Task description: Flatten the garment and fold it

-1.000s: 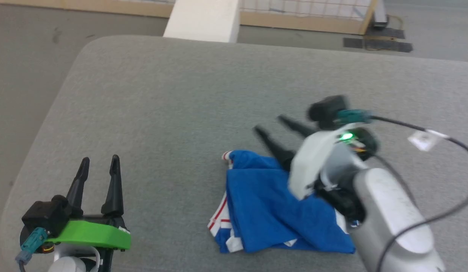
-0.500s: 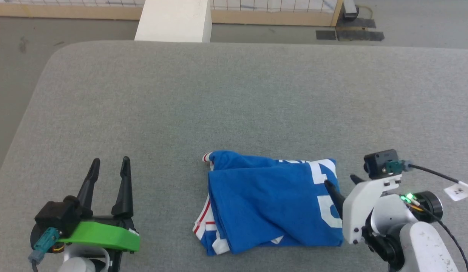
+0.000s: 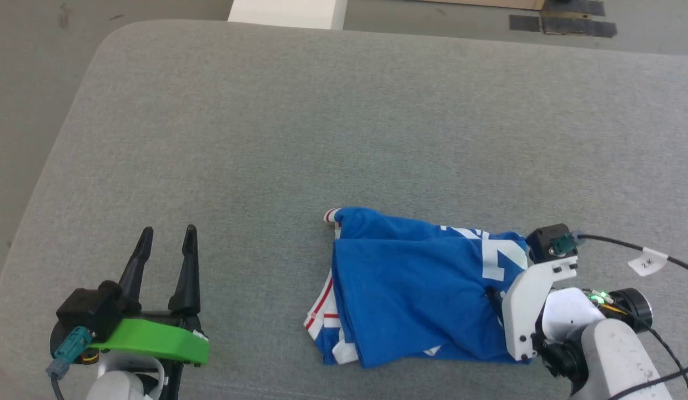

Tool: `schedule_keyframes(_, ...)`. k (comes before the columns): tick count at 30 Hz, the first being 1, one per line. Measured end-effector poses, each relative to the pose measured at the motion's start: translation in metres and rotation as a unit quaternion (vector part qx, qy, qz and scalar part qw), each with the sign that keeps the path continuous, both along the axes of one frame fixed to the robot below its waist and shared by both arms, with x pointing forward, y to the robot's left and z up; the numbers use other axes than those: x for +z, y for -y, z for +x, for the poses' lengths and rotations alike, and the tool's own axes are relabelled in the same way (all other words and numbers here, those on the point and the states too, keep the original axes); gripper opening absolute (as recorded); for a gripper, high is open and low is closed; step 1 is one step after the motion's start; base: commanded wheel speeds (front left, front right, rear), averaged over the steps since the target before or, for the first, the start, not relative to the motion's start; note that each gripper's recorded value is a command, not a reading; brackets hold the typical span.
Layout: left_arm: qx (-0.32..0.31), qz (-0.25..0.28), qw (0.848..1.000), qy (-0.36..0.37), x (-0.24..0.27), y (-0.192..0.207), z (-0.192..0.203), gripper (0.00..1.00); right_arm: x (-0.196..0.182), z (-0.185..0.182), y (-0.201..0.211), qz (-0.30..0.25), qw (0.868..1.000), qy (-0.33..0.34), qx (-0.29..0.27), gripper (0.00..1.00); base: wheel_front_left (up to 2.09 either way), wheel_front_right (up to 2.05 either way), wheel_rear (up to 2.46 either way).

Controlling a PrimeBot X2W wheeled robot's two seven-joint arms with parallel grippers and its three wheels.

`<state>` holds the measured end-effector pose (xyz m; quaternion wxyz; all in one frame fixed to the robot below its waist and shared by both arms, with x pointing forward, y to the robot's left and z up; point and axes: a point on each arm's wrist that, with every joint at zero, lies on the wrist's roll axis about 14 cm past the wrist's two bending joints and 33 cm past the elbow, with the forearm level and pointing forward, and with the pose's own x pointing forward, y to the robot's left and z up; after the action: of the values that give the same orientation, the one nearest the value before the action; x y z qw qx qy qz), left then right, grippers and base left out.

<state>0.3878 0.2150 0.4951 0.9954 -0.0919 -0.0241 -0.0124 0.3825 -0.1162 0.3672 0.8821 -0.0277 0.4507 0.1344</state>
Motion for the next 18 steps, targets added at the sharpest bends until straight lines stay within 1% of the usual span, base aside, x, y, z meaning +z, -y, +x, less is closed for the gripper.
schedule_keyframes(1,0.003,0.0,1.0,-0.002,-0.001,-0.002,-0.001,1.0,-0.002,0.0,-0.001,-0.001,1.0,-0.006,0.003,0.48,0.0,0.0,0.0)
schedule_keyframes(2,0.004,0.001,1.0,-0.003,-0.002,-0.003,-0.002,1.0,-0.002,0.001,-0.002,-0.001,1.0,-0.007,0.004,0.17,0.0,0.0,0.0)
schedule_keyframes(3,0.006,0.001,1.0,-0.004,-0.002,-0.004,-0.003,1.0,-0.002,0.002,-0.003,-0.001,1.0,-0.008,0.007,0.0,0.0,0.0,0.0)
schedule_keyframes(7,0.005,0.002,1.0,0.001,0.002,-0.004,-0.005,1.0,0.003,0.002,-0.014,0.0,1.0,-0.005,0.022,0.0,0.0,0.0,0.0)
schedule_keyframes(10,0.004,0.002,1.0,0.015,0.011,-0.004,-0.003,1.0,0.01,0.002,-0.018,-0.015,0.999,0.003,0.04,0.0,0.0,0.0,0.0)
schedule_keyframes(13,0.003,0.002,1.0,0.026,0.018,-0.003,-0.001,1.0,0.022,-0.002,-0.018,-0.035,0.997,0.012,0.069,0.0,0.0,0.0,0.0)
schedule_keyframes(16,-0.006,-0.001,0.999,0.038,0.025,0.003,0.003,1.0,0.035,-0.001,0.005,-0.057,0.996,0.022,0.067,0.0,0.0,0.0,0.0)
schedule_keyframes(17,-0.024,-0.008,0.999,0.044,0.028,0.016,0.009,1.0,0.053,0.002,0.033,-0.07,0.996,0.037,0.045,0.0,0.0,0.0,0.0)
schedule_keyframes(18,-0.034,-0.009,0.998,0.047,0.029,0.022,0.012,1.0,0.06,0.004,0.045,-0.071,0.996,0.044,0.032,0.0,0.0,0.0,0.0)
